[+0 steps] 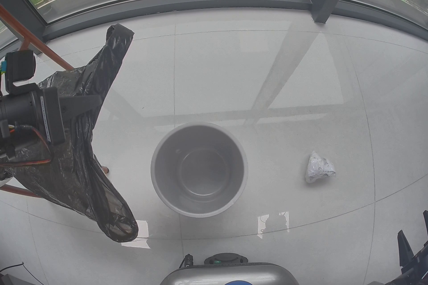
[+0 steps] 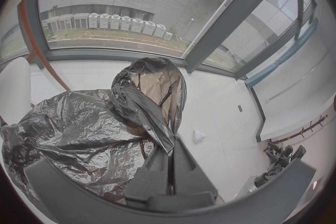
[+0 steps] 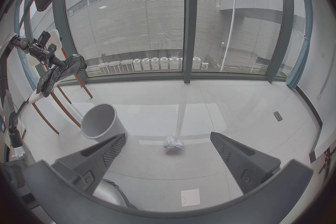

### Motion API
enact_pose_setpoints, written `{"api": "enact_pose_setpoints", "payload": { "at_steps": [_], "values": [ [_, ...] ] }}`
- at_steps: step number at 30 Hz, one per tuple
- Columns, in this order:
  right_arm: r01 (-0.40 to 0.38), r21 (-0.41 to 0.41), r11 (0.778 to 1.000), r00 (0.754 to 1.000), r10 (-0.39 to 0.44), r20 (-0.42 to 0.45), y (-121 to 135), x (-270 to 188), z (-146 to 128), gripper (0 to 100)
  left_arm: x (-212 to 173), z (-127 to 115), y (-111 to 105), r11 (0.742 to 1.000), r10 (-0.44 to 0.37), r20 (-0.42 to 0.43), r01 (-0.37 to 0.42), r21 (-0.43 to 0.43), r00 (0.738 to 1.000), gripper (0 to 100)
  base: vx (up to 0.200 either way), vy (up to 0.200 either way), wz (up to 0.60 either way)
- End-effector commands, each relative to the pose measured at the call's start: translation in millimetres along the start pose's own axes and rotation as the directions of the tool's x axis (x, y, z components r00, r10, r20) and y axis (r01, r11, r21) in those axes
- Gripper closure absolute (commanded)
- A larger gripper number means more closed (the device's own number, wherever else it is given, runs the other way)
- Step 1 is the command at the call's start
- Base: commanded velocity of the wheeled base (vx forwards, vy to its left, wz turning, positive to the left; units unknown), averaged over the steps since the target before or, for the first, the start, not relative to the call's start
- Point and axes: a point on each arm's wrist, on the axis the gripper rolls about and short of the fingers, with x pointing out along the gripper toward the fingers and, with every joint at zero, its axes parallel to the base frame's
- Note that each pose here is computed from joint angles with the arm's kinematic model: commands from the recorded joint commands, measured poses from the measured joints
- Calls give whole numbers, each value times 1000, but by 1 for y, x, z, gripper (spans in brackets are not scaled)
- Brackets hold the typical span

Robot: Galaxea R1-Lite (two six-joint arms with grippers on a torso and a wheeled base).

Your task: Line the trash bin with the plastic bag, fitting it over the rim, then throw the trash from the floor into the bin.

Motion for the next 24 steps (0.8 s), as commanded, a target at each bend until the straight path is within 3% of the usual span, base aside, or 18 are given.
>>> {"api": "enact_pose_setpoints", "payload": {
  "at_steps": [1, 6, 10, 14, 16, 18, 24],
  "values": [
    [-1, 0, 1000, 1000, 1, -1, 0, 0, -5, 0, 2, -5, -1, 1000, -26, -23, 26, 2, 999, 100, 0, 0, 0],
    [-2, 0, 1000, 1000, 2, -1, 0, 0, -5, 0, 2, -1, -19, 976, -215, 16, 215, -20, 977, 100, 0, 0, 0],
    [-4, 0, 1000, 1000, 4, -2, 0, 0, -5, 0, -2, 5, -38, 924, -362, 69, 368, -106, 930, 100, 0, 0, 0],
    [-4, 0, 1000, 1000, 4, -2, 0, 0, -5, 0, -4, 4, -44, 898, -413, 55, 416, -145, 909, 100, 0, 0, 0],
    [-2, 0, 1000, 1000, 2, -2, 0, 0, -5, 0, -5, 6, -48, 864, -464, 62, 467, -190, 883, 100, 0, 0, 0],
    [-4, 0, 1000, 1000, 4, -4, 0, 0, -5, 0, -3, 11, -50, 845, -492, 83, 498, -195, 867, 100, 0, 0, 0],
    [-4, 0, 1000, 1000, 4, -4, 0, 0, -5, 0, 5, 9, -59, 818, -532, 73, 535, -211, 843, 100, 0, 0, 0]
  ]
}}
